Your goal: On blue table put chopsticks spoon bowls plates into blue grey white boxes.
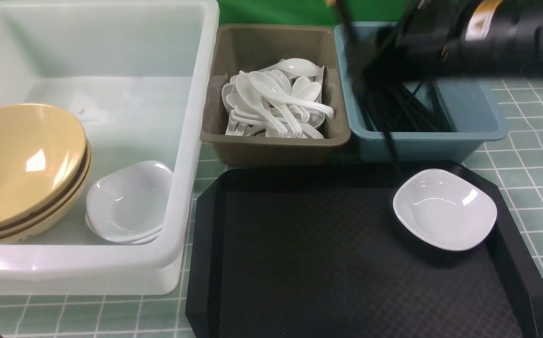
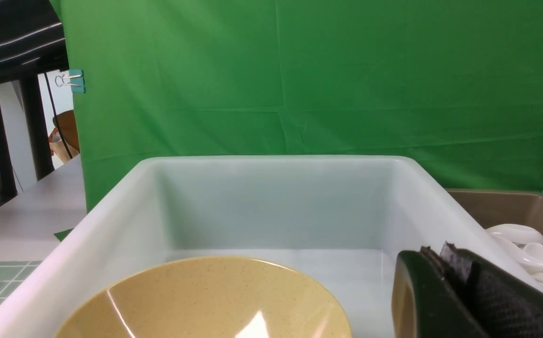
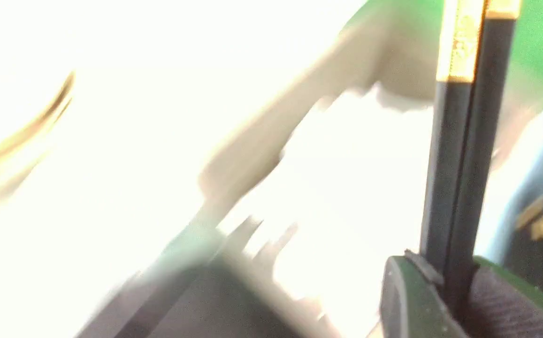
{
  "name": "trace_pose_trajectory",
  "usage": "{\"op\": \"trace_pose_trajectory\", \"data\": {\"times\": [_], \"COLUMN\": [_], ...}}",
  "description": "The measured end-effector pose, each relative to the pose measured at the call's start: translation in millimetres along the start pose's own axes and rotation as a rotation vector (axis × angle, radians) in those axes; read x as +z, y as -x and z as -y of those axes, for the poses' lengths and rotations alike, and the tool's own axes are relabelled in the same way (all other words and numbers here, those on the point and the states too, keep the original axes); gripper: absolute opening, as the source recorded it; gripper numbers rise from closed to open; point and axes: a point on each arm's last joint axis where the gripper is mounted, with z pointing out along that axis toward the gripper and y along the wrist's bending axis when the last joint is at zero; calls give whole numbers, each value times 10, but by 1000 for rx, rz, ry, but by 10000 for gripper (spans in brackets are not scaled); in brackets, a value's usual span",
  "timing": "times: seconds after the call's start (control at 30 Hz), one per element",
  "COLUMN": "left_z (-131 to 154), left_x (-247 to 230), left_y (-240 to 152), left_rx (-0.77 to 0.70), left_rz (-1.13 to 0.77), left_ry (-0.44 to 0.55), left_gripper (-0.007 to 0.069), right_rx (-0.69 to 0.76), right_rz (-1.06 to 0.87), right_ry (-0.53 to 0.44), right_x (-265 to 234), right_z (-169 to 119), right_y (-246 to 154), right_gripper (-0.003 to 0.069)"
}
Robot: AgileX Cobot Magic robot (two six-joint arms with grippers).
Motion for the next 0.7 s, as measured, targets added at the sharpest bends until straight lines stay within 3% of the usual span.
{"op": "trace_pose_trajectory", "data": {"times": [0.2,0.33,0.53,0.7], "left_z": [1,2,4,5], "left_x": [0,0,0,0], "left_y": [-1,-3,-5,-6], "left_rx": [0,0,8,10], "left_rz": [-1,-3,-6,-7], "left_ry": [-1,-2,-4,-5], "left_gripper": [2,2,2,2], "right_rx": [64,106,157,163], "right_rz": [109,35,-174,-272], "right_ry": [-196,-236,-224,-207], "right_x": [591,1088,1708,1863], "right_z": [771,1069,1211,1221], "right_y": [-21,-268,-831,-991], "right_gripper": [160,160,160,185]}}
